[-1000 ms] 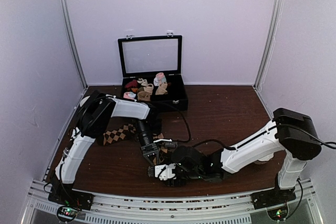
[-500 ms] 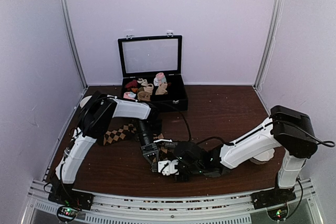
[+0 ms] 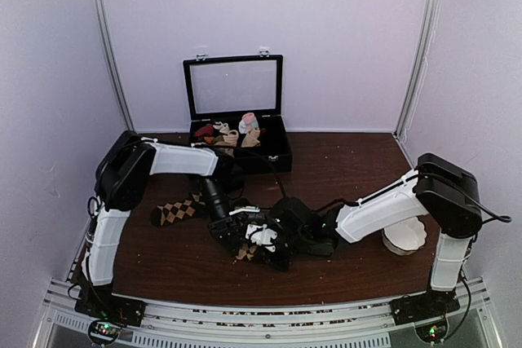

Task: Roll the socks
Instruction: Roll the sock at the center of the board.

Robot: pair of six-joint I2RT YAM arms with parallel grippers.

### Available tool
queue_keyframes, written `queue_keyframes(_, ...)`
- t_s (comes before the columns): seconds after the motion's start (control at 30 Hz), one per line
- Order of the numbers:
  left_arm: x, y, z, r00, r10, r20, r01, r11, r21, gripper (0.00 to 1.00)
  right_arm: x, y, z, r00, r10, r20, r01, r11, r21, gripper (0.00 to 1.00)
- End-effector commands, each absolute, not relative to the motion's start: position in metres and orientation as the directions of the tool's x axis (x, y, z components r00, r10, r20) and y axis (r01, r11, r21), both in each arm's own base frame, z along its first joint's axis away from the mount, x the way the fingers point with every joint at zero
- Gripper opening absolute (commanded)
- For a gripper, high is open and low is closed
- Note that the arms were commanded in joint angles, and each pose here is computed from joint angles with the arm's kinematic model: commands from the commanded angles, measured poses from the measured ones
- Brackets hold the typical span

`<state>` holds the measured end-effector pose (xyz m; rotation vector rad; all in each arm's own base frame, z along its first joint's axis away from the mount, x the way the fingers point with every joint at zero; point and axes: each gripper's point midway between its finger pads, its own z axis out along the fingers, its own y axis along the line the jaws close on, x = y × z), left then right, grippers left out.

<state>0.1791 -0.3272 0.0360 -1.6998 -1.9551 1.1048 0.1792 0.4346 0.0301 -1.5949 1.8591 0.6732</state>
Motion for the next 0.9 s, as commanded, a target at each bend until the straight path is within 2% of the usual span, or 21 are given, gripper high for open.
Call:
queue_keyframes(0.0, 0.209, -0.323, 0.063, -0.179, 0.908, -0.379, 0.84, -0.059, -0.539, 0.51, 0.148, 0.413, -0.003, -0.389, -0.725, -0.568, -0.914, 0.23, 0.334, 0.0)
queue_keyframes(0.03, 0.21, -0.321, 0.066, -0.173, 0.906, -0.387, 0.852, -0.06, -0.521, 0.57, 0.145, 0.413, -0.003, -0.422, -0.717, -0.554, -0.896, 0.239, 0.373, 0.0)
queue_keyframes(0.07, 0.209, -0.318, 0.068, -0.166, 0.905, -0.391, 0.861, -0.06, -0.504, 0.8, 0.145, 0.412, -0.004, -0.466, -0.704, -0.536, -0.872, 0.261, 0.415, 0.0)
queue_keyframes(0.1, 0.21, -0.315, 0.069, -0.147, 0.905, -0.398, 0.877, -0.066, -0.475, 0.96, 0.144, 0.412, -0.003, -0.51, -0.687, -0.518, -0.843, 0.281, 0.459, 0.0)
queue_keyframes(0.13, 0.21, -0.311, 0.07, -0.13, 0.907, -0.402, 0.89, -0.072, -0.451, 0.98, 0.143, 0.41, -0.003, -0.548, -0.674, -0.496, -0.815, 0.297, 0.497, 0.0)
queue_keyframes(0.27, 0.215, -0.303, 0.075, -0.046, 0.892, -0.451, 0.947, -0.105, -0.304, 0.98, 0.139, 0.404, -0.002, -0.68, -0.614, -0.4, -0.696, 0.37, 0.616, 0.0)
queue_keyframes(0.37, 0.231, -0.299, 0.081, 0.004, 0.886, -0.464, 0.986, -0.081, -0.147, 0.98, 0.14, 0.402, -0.001, -0.768, -0.551, -0.327, -0.587, 0.401, 0.703, 0.0)
queue_keyframes(0.5, 0.27, -0.293, 0.096, 0.013, 0.929, -0.37, 0.99, 0.039, 0.134, 0.98, 0.148, 0.393, -0.007, -0.847, -0.472, -0.245, -0.467, 0.439, 0.767, 0.0)
queue_keyframes(0.57, 0.305, -0.279, 0.108, -0.072, 0.932, -0.355, 0.956, 0.165, 0.24, 0.98, 0.151, 0.39, -0.009, -0.858, -0.46, -0.228, -0.445, 0.445, 0.777, 0.0)
queue_keyframes(0.67, 0.346, -0.251, 0.115, -0.252, 0.881, -0.399, 0.909, 0.357, 0.214, 0.98, 0.151, 0.388, -0.013, -0.854, -0.474, -0.215, -0.448, 0.457, 0.768, 0.0)
queue_keyframes(0.73, 0.358, -0.243, 0.123, -0.285, 0.872, -0.398, 0.904, 0.383, 0.192, 0.98, 0.152, 0.387, -0.014, -0.858, -0.472, -0.204, -0.439, 0.467, 0.767, 0.0)
queue_keyframes(0.77, 0.363, -0.242, 0.138, -0.247, 0.876, -0.413, 0.892, 0.373, 0.256, 0.98, 0.153, 0.385, -0.016, -0.862, -0.47, -0.19, -0.429, 0.479, 0.766, 0.0)
queue_keyframes(0.83, 0.351, -0.244, 0.183, -0.03, 0.895, -0.444, 0.767, 0.306, 0.564, 0.98, 0.156, 0.382, -0.018, -0.869, -0.462, -0.178, -0.418, 0.492, 0.764, 0.0)
queue_keyframes(0.87, 0.348, -0.25, 0.195, 0.052, 0.894, -0.445, 0.714, 0.278, 0.642, 0.98, 0.156, 0.381, -0.019, -0.872, -0.457, -0.173, -0.412, 0.498, 0.763, 0.0)
